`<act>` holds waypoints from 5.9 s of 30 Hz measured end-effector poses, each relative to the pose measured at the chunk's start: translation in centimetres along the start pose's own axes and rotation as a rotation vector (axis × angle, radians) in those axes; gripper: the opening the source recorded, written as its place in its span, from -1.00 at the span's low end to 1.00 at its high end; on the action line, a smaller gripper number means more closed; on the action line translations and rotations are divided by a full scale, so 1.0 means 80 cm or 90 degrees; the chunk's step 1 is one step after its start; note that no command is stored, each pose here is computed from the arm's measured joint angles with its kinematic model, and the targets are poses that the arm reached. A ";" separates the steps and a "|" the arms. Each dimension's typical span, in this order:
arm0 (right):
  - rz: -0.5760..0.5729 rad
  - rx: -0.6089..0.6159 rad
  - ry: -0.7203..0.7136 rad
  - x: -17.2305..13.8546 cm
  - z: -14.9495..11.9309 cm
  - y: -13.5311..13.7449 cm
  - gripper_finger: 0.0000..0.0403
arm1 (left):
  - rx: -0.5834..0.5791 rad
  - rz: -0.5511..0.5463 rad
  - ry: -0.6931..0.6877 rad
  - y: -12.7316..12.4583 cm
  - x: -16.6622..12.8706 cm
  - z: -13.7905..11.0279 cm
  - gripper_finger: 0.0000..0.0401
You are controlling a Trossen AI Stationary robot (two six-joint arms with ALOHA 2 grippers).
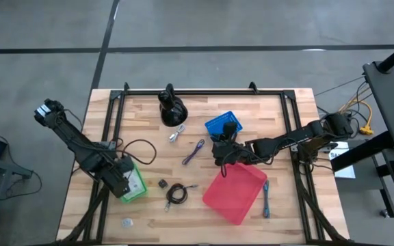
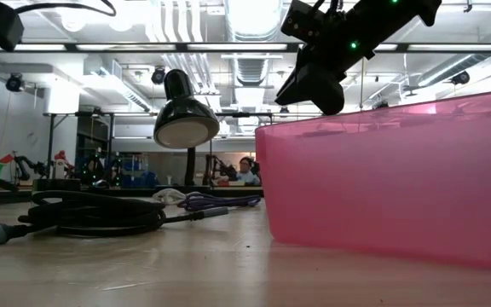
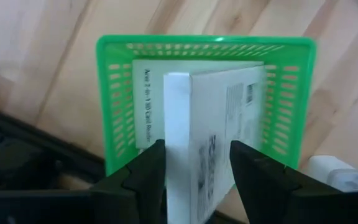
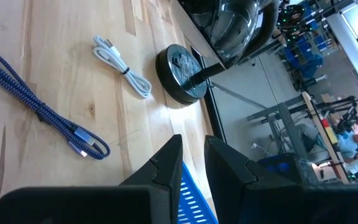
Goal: Pick and place items into bin
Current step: Put the white card reader box into the green bin, then put the white charger adapter into the blue bin
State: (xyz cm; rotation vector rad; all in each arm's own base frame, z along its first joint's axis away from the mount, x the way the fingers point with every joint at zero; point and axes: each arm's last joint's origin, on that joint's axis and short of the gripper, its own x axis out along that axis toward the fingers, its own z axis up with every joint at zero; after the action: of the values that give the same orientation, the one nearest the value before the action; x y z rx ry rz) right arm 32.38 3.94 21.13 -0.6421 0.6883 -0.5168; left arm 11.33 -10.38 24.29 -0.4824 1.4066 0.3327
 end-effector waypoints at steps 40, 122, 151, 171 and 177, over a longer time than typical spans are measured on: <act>0.014 0.009 0.000 0.000 -0.002 0.002 -0.72 | 0.137 0.130 -0.417 -0.045 -0.034 0.039 -0.19; 0.027 0.001 0.035 0.001 -0.021 0.011 -0.72 | 0.161 0.017 -0.244 -0.127 0.070 0.045 -0.19; 0.030 0.023 0.050 0.003 -0.036 0.017 -0.72 | -0.308 -0.128 0.273 -0.165 0.041 0.018 -0.20; 0.027 0.044 0.042 0.003 -0.035 0.017 -0.72 | -0.180 -0.021 0.211 -0.181 0.044 -0.001 -0.33; 0.027 0.045 0.042 0.003 -0.035 0.017 -0.72 | -0.177 -0.037 0.207 -0.181 0.053 -0.002 -0.30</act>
State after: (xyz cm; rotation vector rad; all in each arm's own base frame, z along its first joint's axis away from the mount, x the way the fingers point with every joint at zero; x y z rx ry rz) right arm 30.83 3.70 18.43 -0.5455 0.7408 -0.5224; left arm 19.02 -23.16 21.88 -0.8330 1.6648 0.4188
